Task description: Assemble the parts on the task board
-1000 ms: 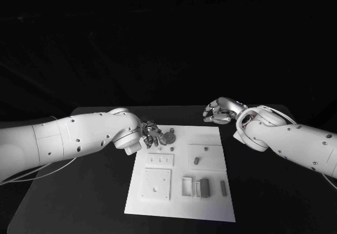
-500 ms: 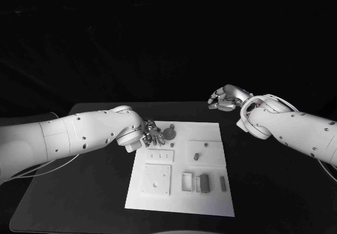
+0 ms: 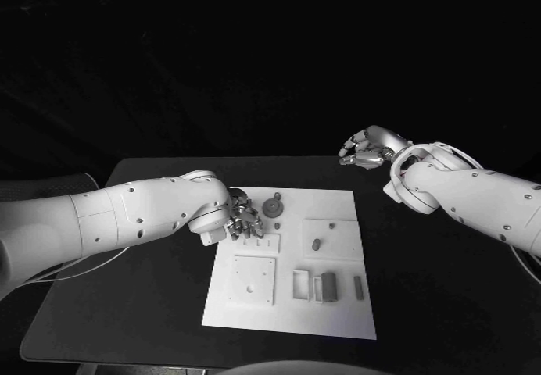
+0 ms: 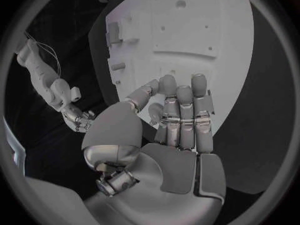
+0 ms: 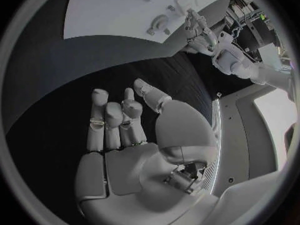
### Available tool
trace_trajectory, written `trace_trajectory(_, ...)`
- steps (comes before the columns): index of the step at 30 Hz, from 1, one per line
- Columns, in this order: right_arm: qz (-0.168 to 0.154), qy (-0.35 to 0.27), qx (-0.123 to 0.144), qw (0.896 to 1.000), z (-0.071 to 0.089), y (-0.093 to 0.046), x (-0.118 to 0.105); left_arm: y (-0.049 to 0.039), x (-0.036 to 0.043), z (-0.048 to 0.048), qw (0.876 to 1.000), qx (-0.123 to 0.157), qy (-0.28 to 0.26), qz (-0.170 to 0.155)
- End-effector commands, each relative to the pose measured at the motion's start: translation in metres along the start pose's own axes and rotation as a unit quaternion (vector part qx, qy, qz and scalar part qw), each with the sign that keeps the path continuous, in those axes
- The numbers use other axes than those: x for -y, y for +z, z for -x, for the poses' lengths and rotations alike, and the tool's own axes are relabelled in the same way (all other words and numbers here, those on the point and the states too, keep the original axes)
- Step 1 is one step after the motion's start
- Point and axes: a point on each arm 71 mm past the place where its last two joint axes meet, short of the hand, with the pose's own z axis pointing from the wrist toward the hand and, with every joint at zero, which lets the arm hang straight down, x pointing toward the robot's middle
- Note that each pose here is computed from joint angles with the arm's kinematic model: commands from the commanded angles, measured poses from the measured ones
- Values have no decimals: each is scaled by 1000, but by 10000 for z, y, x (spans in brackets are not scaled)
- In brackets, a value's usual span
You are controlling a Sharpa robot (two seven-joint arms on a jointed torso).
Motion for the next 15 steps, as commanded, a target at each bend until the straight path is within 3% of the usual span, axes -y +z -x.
trace_trajectory(1,-1,4,-1,1000,3,5,-2,-2,-2,-32,1000,-15,10,4)
trace_trajectory(15,-1,4,-4,1000,-6,9,-11,-2,-8,-43,1000,-13,26,2)
